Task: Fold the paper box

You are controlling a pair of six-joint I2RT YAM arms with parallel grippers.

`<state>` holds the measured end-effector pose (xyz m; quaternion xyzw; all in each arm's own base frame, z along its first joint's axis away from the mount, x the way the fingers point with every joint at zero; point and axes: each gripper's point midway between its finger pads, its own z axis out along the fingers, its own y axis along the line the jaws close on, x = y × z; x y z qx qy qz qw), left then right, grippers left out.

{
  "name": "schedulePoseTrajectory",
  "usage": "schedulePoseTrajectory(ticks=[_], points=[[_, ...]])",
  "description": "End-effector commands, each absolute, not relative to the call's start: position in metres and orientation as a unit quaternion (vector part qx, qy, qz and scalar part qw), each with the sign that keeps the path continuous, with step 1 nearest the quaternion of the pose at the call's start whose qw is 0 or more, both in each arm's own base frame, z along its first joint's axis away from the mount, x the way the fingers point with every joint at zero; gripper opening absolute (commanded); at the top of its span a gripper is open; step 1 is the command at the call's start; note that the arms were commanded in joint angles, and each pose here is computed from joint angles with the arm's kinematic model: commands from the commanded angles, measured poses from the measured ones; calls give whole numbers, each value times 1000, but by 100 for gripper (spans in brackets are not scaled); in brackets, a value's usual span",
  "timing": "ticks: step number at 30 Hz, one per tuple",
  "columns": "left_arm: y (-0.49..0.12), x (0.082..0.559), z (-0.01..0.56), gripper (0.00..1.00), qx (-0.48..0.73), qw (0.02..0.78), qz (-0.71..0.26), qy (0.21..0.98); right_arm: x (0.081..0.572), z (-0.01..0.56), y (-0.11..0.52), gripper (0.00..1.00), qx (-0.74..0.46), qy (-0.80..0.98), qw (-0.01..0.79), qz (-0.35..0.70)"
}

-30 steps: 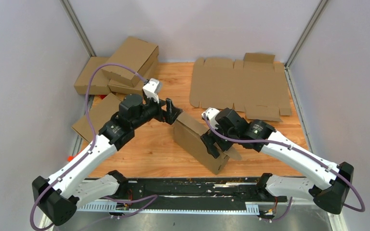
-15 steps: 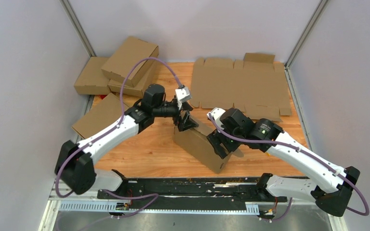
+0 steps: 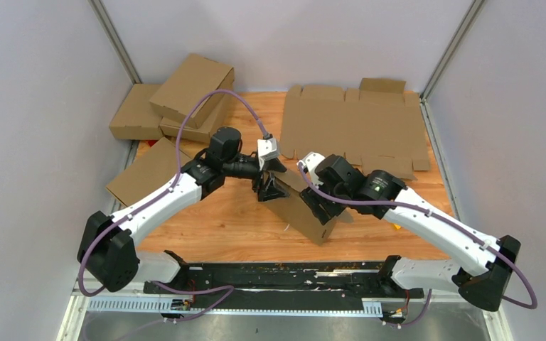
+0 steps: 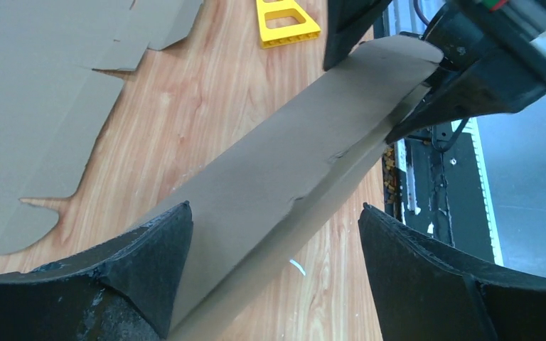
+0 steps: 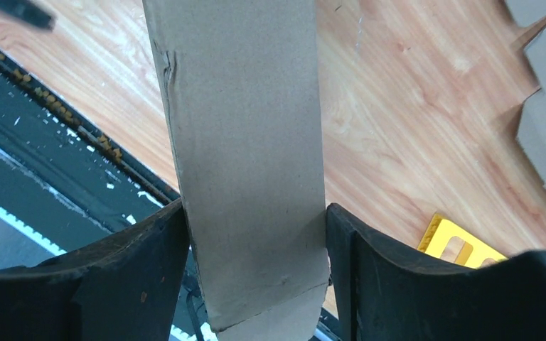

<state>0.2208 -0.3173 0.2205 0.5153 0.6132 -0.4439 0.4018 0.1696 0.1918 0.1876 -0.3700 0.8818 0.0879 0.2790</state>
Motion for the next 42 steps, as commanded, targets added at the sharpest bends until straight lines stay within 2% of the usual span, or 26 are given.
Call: schedulePoseTrajectory(ticks=[1, 5, 10, 14, 19, 24, 30, 34, 42], points=[[-316, 215, 231, 95, 513, 404, -446, 612, 200, 209, 204, 68, -366, 866, 335, 68], [-314, 231, 219, 96, 512, 414, -407, 633, 198, 208, 205, 76, -371, 868, 324, 68], [-316, 249, 202, 94, 518, 404, -377, 653, 192, 215, 196, 93, -337, 875, 338, 77], [-317, 253, 195, 92, 520, 394, -371, 661, 182, 225, 186, 95, -309, 880, 348, 96], [-314, 255, 202, 92, 513, 415, -351, 664, 169, 224, 159, 93, -263, 901, 336, 72], [-311, 253, 222, 93, 499, 449, -345, 656, 167, 211, 135, 84, -246, 917, 313, 13], [-308, 250, 247, 93, 479, 485, -348, 643, 181, 214, 137, 71, -254, 907, 336, -8], [-304, 247, 262, 93, 461, 509, -355, 635, 192, 213, 141, 68, -275, 897, 344, -27], [-274, 258, 276, 96, 341, 542, -323, 697, 189, 215, 154, 60, -321, 877, 356, 1]])
